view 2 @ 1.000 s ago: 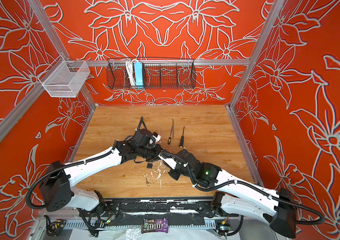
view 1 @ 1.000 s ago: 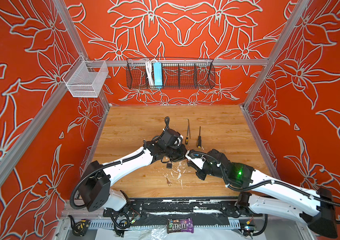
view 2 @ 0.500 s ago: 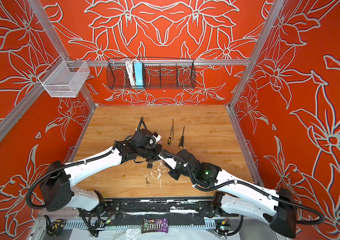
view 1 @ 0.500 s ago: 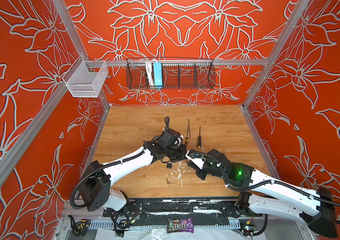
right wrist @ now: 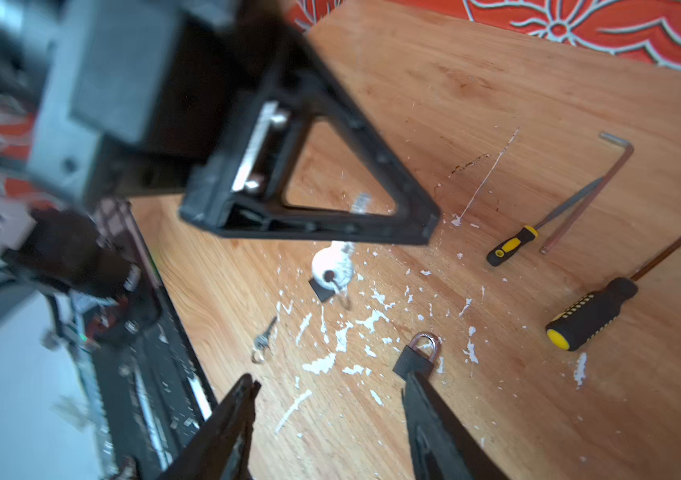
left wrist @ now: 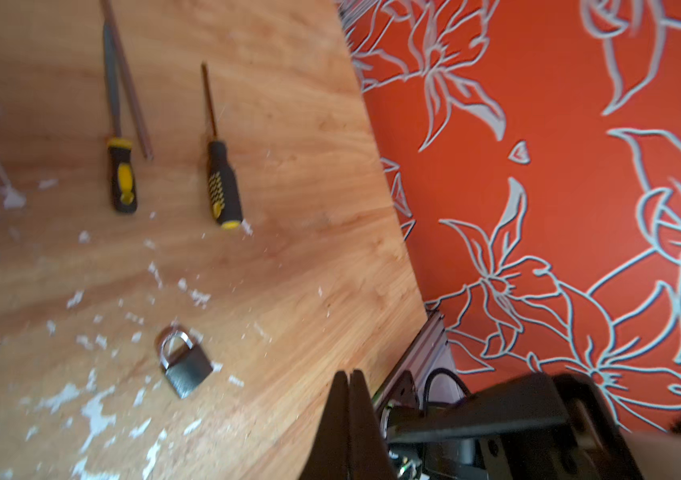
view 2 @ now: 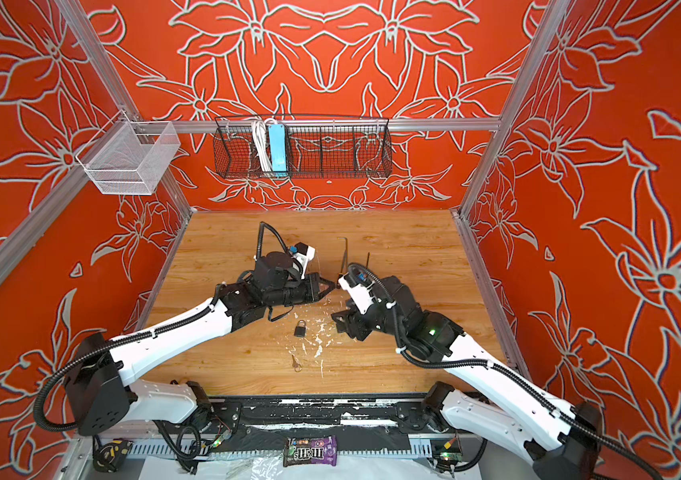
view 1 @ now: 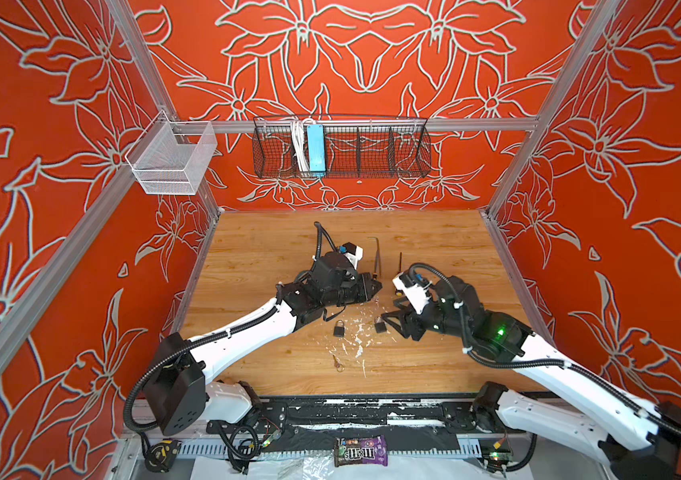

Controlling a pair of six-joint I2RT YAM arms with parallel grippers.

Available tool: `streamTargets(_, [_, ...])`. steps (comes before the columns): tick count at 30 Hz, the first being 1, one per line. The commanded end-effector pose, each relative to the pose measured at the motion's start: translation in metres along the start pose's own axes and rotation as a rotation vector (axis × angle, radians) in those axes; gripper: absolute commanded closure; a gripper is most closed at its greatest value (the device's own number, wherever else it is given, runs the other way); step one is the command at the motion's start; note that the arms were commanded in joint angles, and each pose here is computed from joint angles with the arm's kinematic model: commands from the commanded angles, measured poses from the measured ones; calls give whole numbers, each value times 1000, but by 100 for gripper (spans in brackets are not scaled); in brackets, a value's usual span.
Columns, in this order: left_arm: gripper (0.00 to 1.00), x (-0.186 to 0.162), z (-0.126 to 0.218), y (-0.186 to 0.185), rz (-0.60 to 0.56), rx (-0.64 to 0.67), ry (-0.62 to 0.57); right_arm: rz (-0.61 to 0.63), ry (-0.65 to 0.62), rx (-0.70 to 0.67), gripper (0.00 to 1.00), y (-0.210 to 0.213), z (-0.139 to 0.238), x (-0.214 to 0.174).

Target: Unlock with the key

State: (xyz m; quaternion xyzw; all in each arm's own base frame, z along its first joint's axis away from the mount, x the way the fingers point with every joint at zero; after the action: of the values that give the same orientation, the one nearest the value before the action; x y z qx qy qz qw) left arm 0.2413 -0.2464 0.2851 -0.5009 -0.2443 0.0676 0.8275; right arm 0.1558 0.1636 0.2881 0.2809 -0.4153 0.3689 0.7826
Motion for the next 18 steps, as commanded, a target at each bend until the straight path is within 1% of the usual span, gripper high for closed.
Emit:
streamTargets(1, [100,10,4,-18,-92,-158,-105,-178,-62,172,42,5,17,15])
streamTargets(5, [100,9,3,-25,-132,-239,-130,-342,-193,264,43,-11,26,30])
streamTargets(6, [100,9,2,-26,-140,-253,-132,-364,-224,285,43,-14,27,33])
streamTargets(8, [100,8,2,-32,-164,-290,-139,-379,-270,310,45,-17,28,39])
streamTargets(10, [100,6,1,-37,-182,-320,-141,-384,-280,303,46,-19,27,41])
streamTargets(11, [100,5,1,-39,-191,-338,-141,-403,-283,295,47,-23,26,41])
streamTargets(13, [100,4,1,-43,-206,-362,-144,-435,-318,321,49,-28,23,42])
streamTargets(18, [100,4,2,-48,-223,-391,-152,-456,-328,299,52,-33,21,39])
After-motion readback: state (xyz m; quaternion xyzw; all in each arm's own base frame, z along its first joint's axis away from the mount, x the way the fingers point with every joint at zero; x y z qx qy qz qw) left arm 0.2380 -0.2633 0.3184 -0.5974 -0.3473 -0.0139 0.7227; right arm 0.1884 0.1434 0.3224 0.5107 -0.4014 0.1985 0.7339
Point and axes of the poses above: each gripper's point midway between its finger pads, its own z axis back along the fingers, its own y axis along the line the jaws close on, x = y × z, the point moved 10 cm from there along z, back along the fingers, and after that the axes turned 13 degrees about z, right-handed, at the moved point
